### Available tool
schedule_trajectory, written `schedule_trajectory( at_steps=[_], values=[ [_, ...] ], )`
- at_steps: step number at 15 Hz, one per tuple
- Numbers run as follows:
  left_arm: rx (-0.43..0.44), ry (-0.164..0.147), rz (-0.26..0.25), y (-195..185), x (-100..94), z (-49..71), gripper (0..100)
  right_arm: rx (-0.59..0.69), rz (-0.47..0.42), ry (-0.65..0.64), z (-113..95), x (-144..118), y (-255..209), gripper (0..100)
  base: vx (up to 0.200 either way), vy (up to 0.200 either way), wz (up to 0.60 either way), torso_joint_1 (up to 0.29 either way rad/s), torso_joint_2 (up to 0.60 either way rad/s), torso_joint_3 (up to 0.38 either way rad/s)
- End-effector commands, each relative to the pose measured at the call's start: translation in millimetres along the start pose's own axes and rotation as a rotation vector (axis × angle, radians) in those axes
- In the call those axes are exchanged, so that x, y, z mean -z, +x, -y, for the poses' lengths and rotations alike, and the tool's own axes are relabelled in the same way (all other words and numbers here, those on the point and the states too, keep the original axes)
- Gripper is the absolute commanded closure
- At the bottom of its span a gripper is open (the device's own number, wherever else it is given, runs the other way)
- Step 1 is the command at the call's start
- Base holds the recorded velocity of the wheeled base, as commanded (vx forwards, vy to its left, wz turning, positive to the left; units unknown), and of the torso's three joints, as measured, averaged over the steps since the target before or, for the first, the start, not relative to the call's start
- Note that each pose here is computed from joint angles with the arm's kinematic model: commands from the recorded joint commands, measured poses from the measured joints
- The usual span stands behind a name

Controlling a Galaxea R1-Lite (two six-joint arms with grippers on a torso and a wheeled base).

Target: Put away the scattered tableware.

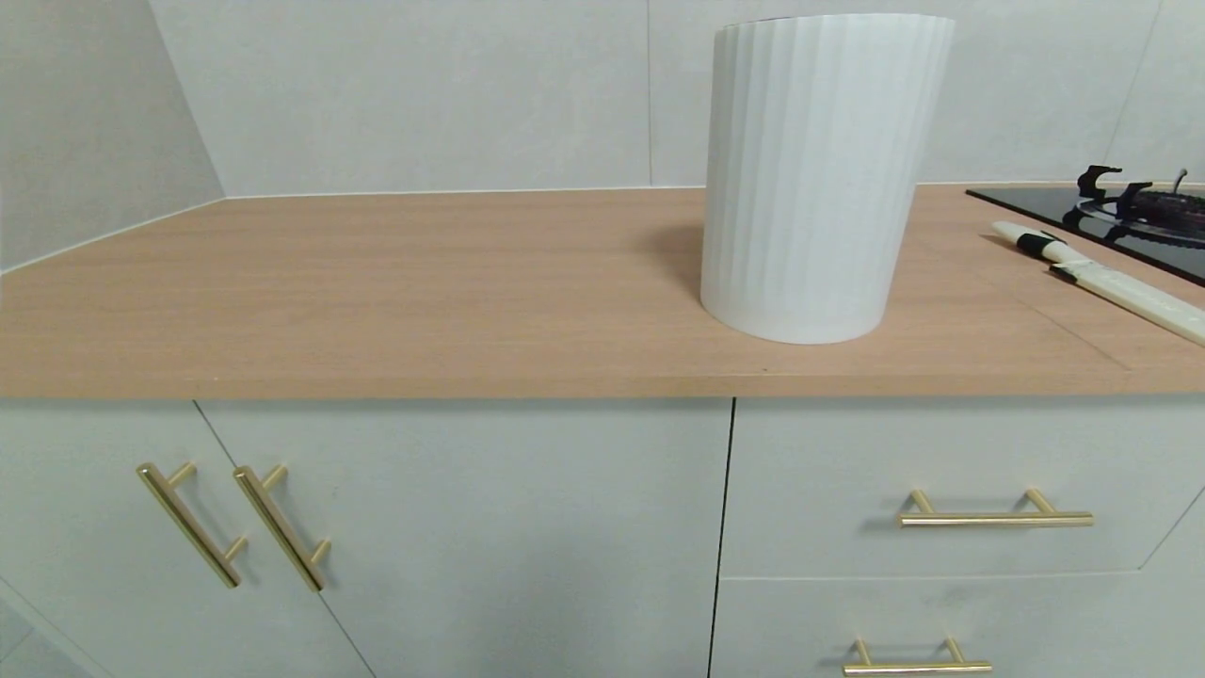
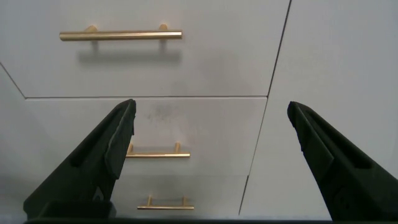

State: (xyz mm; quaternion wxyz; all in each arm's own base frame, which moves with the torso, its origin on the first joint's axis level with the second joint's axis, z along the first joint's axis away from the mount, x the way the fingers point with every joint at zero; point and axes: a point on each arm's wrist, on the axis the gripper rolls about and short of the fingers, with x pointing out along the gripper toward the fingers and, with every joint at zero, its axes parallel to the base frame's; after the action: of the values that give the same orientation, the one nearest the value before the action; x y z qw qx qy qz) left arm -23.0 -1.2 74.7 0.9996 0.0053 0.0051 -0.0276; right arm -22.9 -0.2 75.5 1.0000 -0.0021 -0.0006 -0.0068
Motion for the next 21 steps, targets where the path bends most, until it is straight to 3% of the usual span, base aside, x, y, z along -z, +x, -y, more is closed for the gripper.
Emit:
schedule_trajectory(
  at_steps=[1,9,21],
  values=[
    [0.0,0.0,0.0,0.0,0.1,0.0,0,0.0,-0.001,0.0,0.0,0.0,0.1,0,0.0,0.0,0.0,0.0,0.0,0.0],
    [0.0,0.0,0.001,-0.1,-0.3,0.0,0,0.0,-0.001,0.0,0.0,0.0,0.1,0,0.0,0.0,0.0,0.027,-0.11,-0.114],
    [0.0,0.0,0.001,-0.1,-0.3,0.0,0,0.0,-0.001,0.0,0.0,0.0,0.1,0,0.0,0.0,0.0,0.181,-0.48,-0.287]
  ],
)
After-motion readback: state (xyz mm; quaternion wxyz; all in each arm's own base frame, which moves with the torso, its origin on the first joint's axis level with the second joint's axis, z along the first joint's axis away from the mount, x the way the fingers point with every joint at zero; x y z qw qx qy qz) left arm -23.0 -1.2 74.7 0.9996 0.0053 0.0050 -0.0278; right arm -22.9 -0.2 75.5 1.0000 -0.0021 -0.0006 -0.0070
